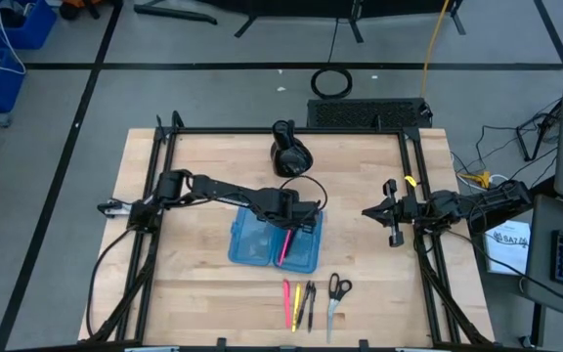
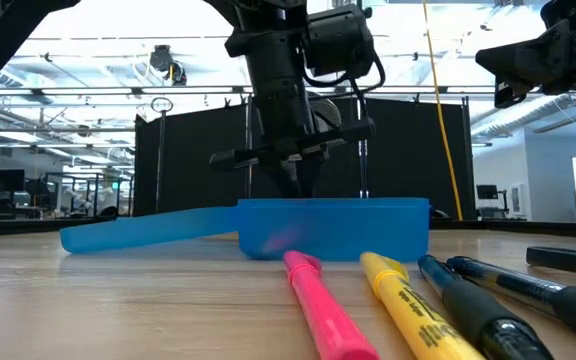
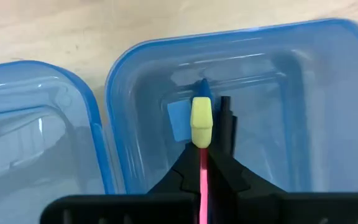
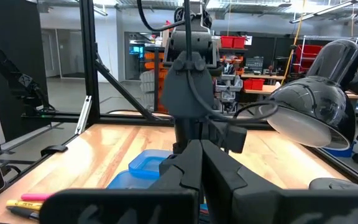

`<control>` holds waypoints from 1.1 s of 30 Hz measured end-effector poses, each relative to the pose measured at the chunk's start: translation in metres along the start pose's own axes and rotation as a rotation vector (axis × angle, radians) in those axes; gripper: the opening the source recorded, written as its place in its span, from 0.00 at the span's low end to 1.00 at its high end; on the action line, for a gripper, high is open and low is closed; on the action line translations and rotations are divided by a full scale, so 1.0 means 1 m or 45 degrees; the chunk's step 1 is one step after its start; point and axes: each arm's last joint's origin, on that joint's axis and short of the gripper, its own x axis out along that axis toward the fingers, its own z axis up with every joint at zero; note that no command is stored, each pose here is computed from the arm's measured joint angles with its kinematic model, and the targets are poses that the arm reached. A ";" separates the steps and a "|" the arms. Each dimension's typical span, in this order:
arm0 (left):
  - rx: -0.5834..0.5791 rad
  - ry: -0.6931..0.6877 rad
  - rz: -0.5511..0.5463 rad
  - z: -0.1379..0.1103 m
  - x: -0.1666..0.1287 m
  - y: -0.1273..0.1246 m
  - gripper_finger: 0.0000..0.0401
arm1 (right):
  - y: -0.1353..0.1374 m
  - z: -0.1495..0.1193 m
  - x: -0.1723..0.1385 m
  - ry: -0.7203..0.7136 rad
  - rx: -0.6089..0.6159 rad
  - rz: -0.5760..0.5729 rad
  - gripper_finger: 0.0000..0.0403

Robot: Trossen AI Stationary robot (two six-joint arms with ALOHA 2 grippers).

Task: Pick & place school supplies into a supply box
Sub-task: Put the pink pencil into the blue supply box, then put the pink pen into the blue supply box

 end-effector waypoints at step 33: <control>0.184 -0.106 -0.313 -0.050 -0.108 -0.011 0.42 | 0.000 -0.002 0.000 0.027 0.012 0.004 0.00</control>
